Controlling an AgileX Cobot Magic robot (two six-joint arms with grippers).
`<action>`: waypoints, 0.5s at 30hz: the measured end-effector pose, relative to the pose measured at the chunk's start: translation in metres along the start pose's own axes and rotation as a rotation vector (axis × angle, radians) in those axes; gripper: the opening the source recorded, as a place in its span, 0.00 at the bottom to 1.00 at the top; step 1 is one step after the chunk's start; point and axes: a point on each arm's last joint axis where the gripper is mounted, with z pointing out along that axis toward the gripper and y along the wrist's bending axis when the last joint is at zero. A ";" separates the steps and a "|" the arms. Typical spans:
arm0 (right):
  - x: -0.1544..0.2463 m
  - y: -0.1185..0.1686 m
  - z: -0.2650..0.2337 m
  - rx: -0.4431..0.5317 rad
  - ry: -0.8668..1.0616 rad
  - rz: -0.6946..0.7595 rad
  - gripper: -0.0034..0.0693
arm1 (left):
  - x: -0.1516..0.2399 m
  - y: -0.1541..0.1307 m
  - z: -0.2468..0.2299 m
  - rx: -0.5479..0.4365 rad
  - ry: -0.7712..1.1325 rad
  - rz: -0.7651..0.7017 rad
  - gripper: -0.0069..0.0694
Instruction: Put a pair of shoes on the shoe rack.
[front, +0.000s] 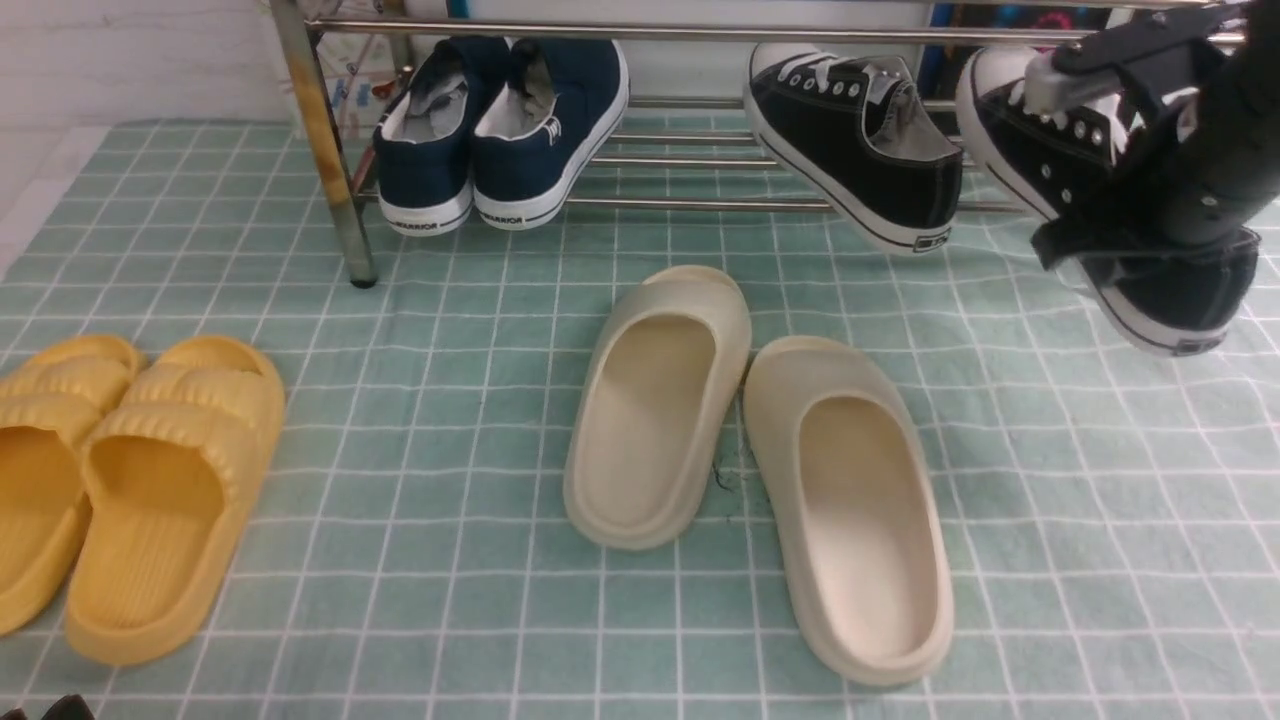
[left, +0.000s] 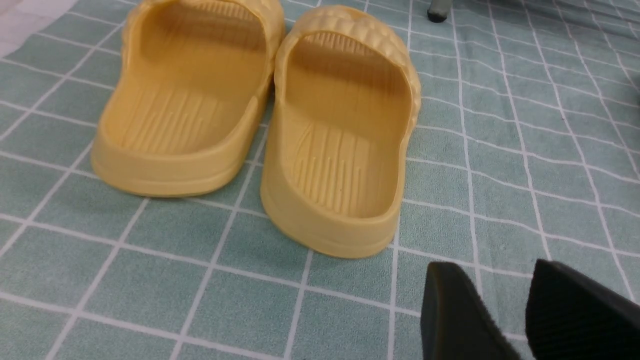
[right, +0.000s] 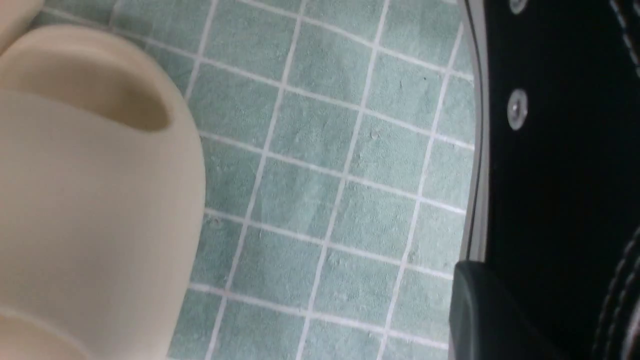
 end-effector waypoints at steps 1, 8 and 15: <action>-0.001 0.000 0.001 0.000 0.002 0.000 0.25 | 0.000 0.000 0.000 0.000 0.000 0.000 0.40; -0.029 0.001 0.044 0.026 0.041 -0.024 0.25 | 0.000 0.000 0.000 0.000 0.000 0.000 0.40; -0.054 0.007 0.053 -0.040 -0.005 -0.048 0.25 | 0.000 0.000 0.000 0.000 0.000 0.000 0.40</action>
